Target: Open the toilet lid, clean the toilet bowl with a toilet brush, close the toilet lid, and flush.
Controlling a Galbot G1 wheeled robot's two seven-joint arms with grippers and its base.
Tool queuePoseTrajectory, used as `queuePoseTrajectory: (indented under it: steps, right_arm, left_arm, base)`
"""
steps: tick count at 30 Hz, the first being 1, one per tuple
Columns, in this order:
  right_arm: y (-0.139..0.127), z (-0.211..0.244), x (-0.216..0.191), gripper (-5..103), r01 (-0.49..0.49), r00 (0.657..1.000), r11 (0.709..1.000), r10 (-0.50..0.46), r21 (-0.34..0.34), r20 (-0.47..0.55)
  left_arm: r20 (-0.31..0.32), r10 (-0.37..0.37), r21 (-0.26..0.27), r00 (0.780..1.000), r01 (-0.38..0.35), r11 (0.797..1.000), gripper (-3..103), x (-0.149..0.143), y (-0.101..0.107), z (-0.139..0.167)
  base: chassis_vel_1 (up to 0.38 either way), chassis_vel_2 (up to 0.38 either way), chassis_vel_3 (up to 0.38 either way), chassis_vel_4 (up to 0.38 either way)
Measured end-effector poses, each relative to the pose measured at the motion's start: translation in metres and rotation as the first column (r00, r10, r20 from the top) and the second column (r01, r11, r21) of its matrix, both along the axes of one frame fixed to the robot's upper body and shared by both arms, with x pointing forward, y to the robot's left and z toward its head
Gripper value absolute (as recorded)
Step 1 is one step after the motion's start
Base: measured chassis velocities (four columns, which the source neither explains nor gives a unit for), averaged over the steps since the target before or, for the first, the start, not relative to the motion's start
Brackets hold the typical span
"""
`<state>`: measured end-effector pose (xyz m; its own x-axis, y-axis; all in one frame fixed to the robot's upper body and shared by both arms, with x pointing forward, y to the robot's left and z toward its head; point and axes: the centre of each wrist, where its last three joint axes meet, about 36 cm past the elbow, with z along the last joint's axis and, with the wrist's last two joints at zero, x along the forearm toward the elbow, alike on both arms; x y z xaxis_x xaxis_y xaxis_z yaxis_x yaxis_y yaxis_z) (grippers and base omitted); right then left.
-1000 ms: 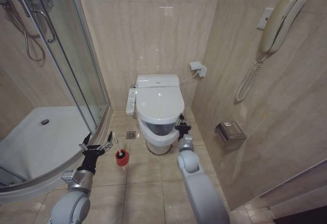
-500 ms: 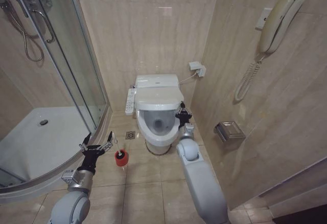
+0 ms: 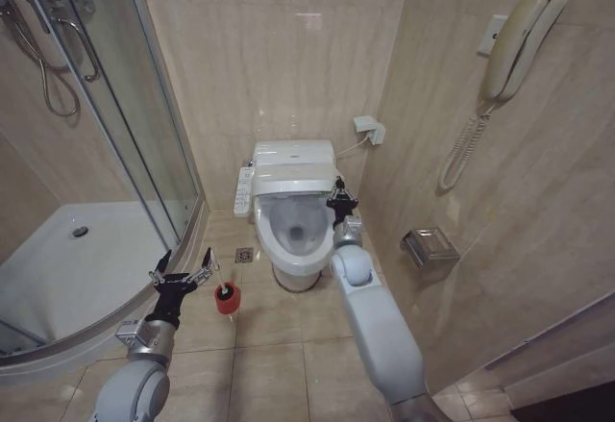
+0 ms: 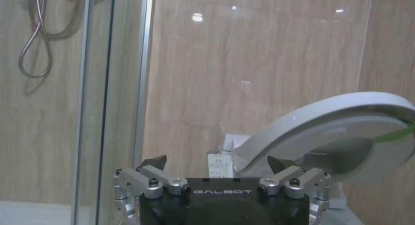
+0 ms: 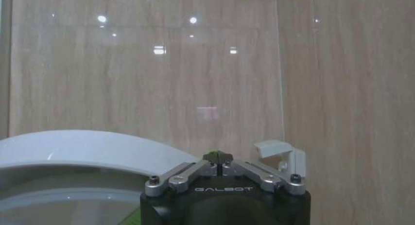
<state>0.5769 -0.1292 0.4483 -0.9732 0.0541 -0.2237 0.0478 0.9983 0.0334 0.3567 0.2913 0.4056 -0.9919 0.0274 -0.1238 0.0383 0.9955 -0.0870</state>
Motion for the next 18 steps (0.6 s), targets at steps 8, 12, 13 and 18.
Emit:
queuePoseTrajectory:
  steps: [8, 12, 13, 18]
  right_arm:
    - [-0.001, 0.016, 0.013, 0, -0.004, 1.0, 1.0, 0.003, -0.019, -0.03]
    - [-0.005, 0.026, 0.019, 0, 0.0, 1.0, 1.0, -0.001, -0.023, -0.031]
    - [-0.005, 0.026, 0.019, 0, 0.0, 1.0, 1.0, -0.001, -0.023, -0.031]
    - [-0.006, 0.031, 0.024, 0, 0.004, 0.999, 1.0, -0.005, -0.026, -0.036]
  left_arm:
    - [0.0, 0.0, 0.0, 1.0, 0.0, 1.0, 100, 0.0, 0.0, 0.0]
    - [0.0, 0.0, 0.0, 1.0, 0.0, 1.0, 100, 0.0, 0.0, 0.0]
    - [0.0, 0.0, 0.0, 1.0, 0.0, 1.0, 100, 0.0, 0.0, 0.0]
    - [0.0, 0.0, 0.0, 1.0, 0.0, 1.0, 100, 0.0, 0.0, 0.0]
  base:
    - [0.0, 0.0, 0.0, 0.0]
    - [0.0, 0.0, 0.0, 0.0]
    - [0.0, 0.0, 0.0, 0.0]
    - [0.0, 0.0, 0.0, 0.0]
